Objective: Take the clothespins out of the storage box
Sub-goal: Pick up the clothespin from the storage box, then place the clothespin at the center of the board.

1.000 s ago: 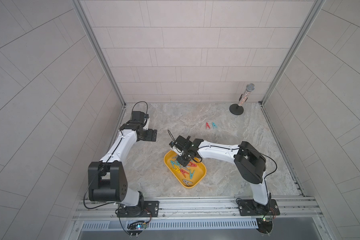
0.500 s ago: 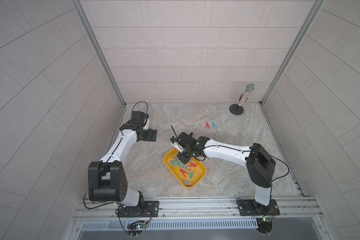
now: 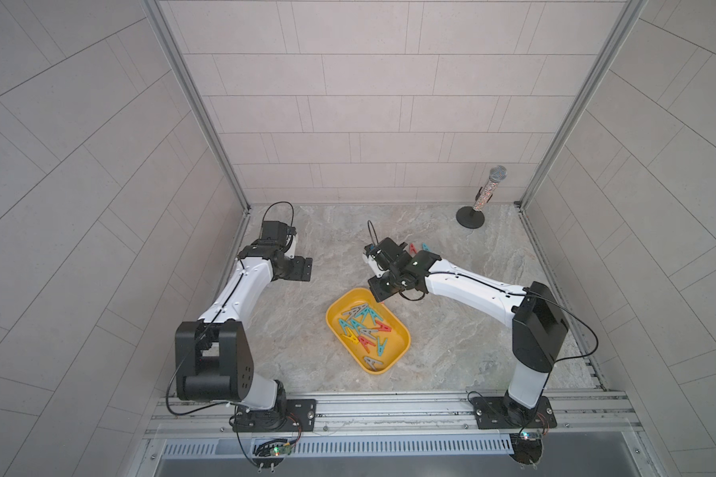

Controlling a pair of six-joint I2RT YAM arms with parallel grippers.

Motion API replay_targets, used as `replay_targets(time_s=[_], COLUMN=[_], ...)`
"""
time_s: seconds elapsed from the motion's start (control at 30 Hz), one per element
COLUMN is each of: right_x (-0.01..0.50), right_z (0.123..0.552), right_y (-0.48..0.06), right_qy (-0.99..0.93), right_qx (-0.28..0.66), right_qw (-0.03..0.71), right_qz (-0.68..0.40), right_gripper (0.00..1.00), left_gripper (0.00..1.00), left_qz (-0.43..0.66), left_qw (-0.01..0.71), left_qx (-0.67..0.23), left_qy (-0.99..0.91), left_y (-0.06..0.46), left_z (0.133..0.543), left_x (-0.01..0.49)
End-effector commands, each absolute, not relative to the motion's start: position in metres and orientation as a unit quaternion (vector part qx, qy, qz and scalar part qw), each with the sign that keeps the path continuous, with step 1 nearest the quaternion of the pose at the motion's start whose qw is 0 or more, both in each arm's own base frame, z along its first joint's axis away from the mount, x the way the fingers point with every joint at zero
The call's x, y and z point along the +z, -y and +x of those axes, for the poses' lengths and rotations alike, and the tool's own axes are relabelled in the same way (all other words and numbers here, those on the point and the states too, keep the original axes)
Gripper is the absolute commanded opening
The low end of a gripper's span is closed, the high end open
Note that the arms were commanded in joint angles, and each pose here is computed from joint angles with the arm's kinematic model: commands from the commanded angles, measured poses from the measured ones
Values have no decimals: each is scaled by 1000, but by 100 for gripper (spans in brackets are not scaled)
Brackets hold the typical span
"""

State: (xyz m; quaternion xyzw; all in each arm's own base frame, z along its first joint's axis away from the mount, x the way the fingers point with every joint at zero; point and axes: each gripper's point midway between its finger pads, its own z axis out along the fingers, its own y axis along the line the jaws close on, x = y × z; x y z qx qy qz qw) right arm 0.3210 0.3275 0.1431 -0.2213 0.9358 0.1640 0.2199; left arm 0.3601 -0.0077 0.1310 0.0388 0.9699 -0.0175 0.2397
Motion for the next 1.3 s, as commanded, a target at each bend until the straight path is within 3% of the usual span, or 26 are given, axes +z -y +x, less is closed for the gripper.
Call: replay_targets(time_s=[0.0,0.8,1.27], right_x=[159,117,87], right_z=[322,392,448], right_y=[-303,-152,-109], right_qy=[-944,-972,-978], right_qx=[167,120,95], right_qw=[221,203,184], right_qz=[-178,-17,8], right_gripper=[0,0,0], left_gripper=[100,100,100], left_qz=[39,39,39], left_qw=[234,234,235], left_qx=[-16,-14,-15], left_qy=[-971,-971,-971], left_y=[5,5,5], left_z=[353,353,353], left_x=[130,130,131])
